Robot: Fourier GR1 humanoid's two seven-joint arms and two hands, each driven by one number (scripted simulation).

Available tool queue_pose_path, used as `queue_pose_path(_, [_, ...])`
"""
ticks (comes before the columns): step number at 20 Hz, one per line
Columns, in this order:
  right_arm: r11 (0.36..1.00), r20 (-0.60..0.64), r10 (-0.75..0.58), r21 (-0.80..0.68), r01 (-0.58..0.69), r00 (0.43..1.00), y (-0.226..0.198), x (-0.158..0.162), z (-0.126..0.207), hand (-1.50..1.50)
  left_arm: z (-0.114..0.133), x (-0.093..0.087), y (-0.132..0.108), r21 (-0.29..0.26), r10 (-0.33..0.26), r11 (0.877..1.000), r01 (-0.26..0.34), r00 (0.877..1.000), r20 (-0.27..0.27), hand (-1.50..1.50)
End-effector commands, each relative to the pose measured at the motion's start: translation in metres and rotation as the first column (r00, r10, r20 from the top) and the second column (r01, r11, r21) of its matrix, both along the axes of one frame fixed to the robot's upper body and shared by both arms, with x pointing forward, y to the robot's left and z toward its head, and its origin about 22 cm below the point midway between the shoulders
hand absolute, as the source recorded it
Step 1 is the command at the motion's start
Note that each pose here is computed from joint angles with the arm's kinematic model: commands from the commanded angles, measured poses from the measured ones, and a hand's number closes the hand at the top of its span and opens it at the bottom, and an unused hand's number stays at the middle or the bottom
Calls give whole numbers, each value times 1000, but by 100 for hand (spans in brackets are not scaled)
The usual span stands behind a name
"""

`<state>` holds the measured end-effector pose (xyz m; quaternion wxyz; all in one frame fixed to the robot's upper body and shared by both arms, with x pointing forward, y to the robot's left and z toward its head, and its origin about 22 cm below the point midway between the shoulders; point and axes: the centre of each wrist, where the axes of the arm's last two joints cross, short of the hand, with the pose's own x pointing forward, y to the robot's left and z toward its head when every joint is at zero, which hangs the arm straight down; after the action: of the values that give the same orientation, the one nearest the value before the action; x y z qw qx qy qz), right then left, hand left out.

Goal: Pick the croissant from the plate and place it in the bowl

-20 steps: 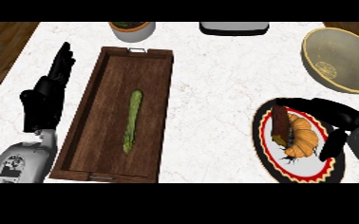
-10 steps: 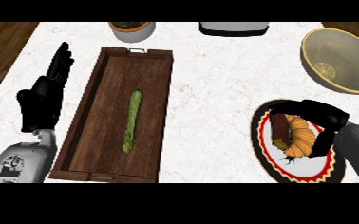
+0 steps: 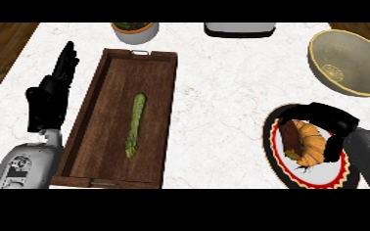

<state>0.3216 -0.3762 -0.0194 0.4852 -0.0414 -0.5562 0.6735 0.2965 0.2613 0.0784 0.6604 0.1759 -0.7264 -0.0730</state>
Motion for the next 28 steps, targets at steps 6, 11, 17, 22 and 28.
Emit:
queue_pose_path(6, [998, 25, -44, 55, 42, 999, 87, -23, -14, 150, 5, -8, 15, -7, 31, 1000, -31, 1000, -4, 0])
queue_pose_path(11, [989, 68, -136, 63, 132, 988, 166, -45, -18, 150, -2, -9, 17, 15, 54, 998, -53, 998, -26, 0])
queue_pose_path(17, [882, 65, -349, 361, 304, 935, 174, -76, 19, 150, -10, -22, 19, 12, 49, 999, -49, 998, -25, 0])
queue_pose_path(22, [763, 126, -529, 504, 405, 839, 170, -102, 83, 150, -8, -21, 18, 6, 50, 999, -50, 999, -10, 0])
queue_pose_path(28, [669, 207, -708, 504, 546, 676, 125, -116, 136, 150, 9, -9, 6, -12, 14, 1000, -14, 1000, 2, 0])
